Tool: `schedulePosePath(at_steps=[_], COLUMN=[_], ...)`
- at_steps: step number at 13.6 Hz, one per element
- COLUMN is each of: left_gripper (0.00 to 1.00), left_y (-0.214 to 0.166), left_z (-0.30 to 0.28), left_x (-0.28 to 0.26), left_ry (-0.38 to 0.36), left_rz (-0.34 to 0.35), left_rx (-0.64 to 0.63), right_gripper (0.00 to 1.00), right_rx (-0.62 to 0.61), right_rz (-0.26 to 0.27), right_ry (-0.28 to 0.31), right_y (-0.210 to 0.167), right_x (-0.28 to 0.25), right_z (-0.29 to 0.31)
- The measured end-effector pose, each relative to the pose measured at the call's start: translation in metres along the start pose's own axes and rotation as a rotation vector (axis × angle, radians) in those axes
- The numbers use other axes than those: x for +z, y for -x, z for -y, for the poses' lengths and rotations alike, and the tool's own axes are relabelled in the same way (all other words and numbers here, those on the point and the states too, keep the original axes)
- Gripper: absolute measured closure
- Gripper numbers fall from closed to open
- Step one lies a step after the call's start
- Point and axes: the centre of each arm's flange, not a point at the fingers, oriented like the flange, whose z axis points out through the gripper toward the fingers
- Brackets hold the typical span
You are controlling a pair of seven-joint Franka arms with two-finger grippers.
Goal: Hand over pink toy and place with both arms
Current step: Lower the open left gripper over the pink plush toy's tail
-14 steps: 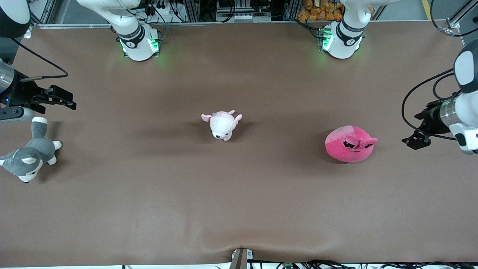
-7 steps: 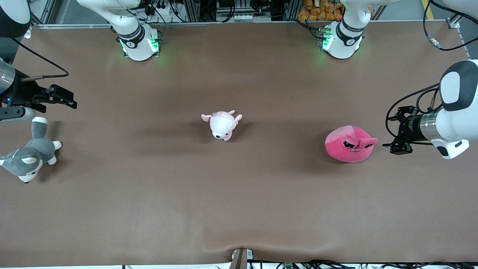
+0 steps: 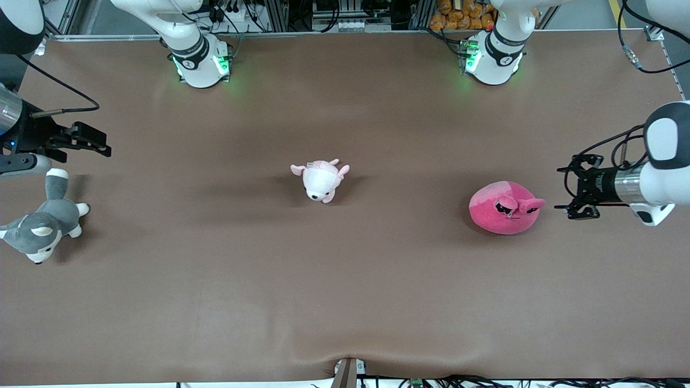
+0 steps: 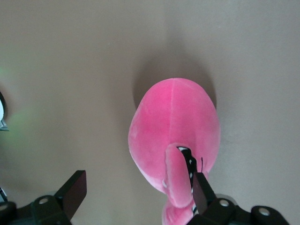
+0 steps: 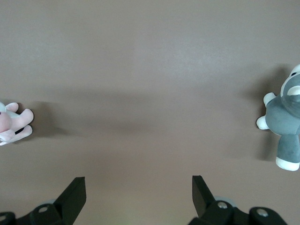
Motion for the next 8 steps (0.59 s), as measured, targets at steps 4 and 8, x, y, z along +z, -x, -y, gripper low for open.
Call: schedulePosePath(at_steps=[4,8], left_gripper=[0.0,0.0], left_y=[0.002,0.005], left_z=[-0.012,-0.026], left_x=[0.02,0.039], left_ry=[0.01,0.022], left_rz=[0.046,0.096], left_rx=[-0.018,-0.032], right_gripper=[0.0,0.0], right_rx=[-0.001,0.001], right_rz=[0.008,0.039], right_ry=[-0.001,-0.005], right_y=[-0.001,-0.004], right_x=[0.004,0.019], right_z=[0.001,-0.001])
